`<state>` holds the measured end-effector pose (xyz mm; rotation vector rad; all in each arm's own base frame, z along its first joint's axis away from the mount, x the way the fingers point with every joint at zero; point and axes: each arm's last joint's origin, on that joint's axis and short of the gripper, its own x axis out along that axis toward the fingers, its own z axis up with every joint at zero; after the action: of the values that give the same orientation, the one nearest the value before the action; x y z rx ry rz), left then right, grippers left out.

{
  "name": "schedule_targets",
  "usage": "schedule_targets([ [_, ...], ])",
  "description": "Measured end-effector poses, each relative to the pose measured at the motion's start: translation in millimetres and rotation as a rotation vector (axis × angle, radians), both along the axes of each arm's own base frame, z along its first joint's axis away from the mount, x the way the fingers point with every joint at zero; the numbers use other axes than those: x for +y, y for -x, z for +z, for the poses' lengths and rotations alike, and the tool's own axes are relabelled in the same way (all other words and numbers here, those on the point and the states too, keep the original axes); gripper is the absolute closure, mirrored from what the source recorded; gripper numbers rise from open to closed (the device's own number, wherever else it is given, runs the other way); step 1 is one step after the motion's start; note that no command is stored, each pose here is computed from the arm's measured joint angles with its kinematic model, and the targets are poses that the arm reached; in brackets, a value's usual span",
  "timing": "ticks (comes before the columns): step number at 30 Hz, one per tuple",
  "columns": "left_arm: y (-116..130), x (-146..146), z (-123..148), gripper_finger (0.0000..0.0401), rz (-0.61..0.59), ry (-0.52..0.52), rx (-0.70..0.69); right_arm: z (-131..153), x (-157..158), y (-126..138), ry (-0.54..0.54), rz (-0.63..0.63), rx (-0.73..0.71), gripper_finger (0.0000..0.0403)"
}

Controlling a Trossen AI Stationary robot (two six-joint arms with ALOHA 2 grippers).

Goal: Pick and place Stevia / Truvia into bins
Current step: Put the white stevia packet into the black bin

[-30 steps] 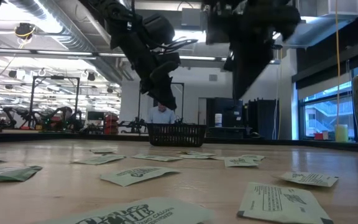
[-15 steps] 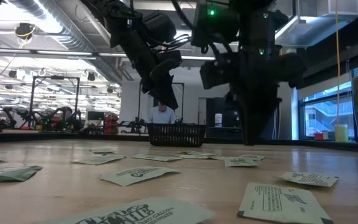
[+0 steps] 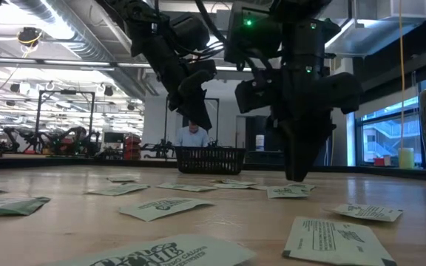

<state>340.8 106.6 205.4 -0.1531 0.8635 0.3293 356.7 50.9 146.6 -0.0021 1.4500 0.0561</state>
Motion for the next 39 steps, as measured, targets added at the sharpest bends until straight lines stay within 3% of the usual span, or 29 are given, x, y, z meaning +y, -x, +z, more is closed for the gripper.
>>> schedule_targets([
  [10, 0, 0, 0, 0.0365, 0.000, 0.000, 0.000, -3, 1, 0, 0.002, -0.021, 0.012, 0.0273],
  [27, 0, 0, 0, 0.0368, -0.019, -0.016, 0.005, -18, -1, 9, 0.002, -0.056, 0.022, 0.0378],
  [34, 0, 0, 0, 0.0369, -0.054, -0.043, 0.017, -3, -7, 10, 0.004, -0.011, 0.004, 0.0391],
  [39, 5, -1, -1, 0.0370, -0.067, -0.042, 0.063, 31, -31, 19, 0.079, -0.080, -0.059, 0.0392],
])
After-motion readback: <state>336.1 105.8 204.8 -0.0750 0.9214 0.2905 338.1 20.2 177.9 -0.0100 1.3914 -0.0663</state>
